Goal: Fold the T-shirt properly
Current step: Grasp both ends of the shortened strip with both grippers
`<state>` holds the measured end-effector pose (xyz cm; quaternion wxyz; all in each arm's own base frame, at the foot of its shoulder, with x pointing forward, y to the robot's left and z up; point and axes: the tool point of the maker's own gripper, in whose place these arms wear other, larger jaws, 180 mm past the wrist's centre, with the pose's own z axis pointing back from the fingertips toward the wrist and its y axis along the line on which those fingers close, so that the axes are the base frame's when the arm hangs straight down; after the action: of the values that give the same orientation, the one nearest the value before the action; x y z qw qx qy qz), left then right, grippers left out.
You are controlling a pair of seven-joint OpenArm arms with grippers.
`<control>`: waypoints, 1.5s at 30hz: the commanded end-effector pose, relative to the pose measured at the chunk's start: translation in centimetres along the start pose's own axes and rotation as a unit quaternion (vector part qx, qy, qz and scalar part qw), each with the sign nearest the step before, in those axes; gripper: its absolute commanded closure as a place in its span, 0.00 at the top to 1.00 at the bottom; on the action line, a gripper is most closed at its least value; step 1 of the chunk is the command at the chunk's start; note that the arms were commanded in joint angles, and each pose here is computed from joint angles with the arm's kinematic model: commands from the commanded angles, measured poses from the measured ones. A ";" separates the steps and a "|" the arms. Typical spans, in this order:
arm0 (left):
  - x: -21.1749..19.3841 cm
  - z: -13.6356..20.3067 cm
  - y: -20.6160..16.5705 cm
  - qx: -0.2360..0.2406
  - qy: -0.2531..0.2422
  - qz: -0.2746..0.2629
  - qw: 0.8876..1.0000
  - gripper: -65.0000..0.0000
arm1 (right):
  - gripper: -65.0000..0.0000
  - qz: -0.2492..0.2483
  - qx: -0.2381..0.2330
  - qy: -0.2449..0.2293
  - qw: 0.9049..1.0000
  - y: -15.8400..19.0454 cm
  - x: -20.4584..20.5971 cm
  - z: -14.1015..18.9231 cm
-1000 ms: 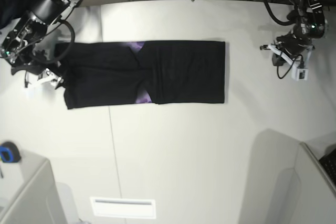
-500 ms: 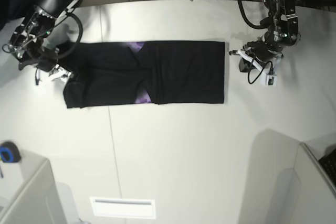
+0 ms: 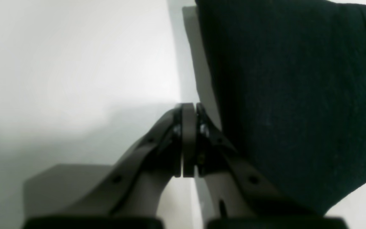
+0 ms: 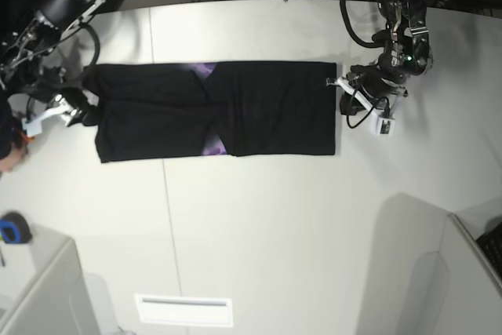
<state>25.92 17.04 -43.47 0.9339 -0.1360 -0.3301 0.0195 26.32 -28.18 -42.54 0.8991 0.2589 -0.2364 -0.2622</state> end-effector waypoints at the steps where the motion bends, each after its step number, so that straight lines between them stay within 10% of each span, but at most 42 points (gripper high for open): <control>1: -1.6 0.1 0.7 0.017 0.037 -0.011 0.999 0.00 | 0.75 -0.004 0.010 0.001 1.000 0.1 0.4 0.0; 31: -2.3 -1.2 -2.7 -0.020 0.048 -0.019 0.998 0.00 | 0.73 0.105 0.053 0.124 0.985 5.1 -6.1 -4.0; 39: -2.1 -1.0 -2.4 -0.017 0.047 -0.021 0.999 0.00 | 0.42 0.104 0.051 0.109 0.987 4.9 -5.9 -4.1; 45: -2.3 -1.2 -3.0 -0.023 0.049 -0.021 0.998 0.00 | 0.00 0.106 0.049 0.093 0.989 5.0 -5.2 -4.3</control>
<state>26.15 13.41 -43.76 0.9308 -0.1657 -0.3257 -0.0034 26.51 -19.47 -44.43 0.9209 0.3116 -0.1932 -0.1325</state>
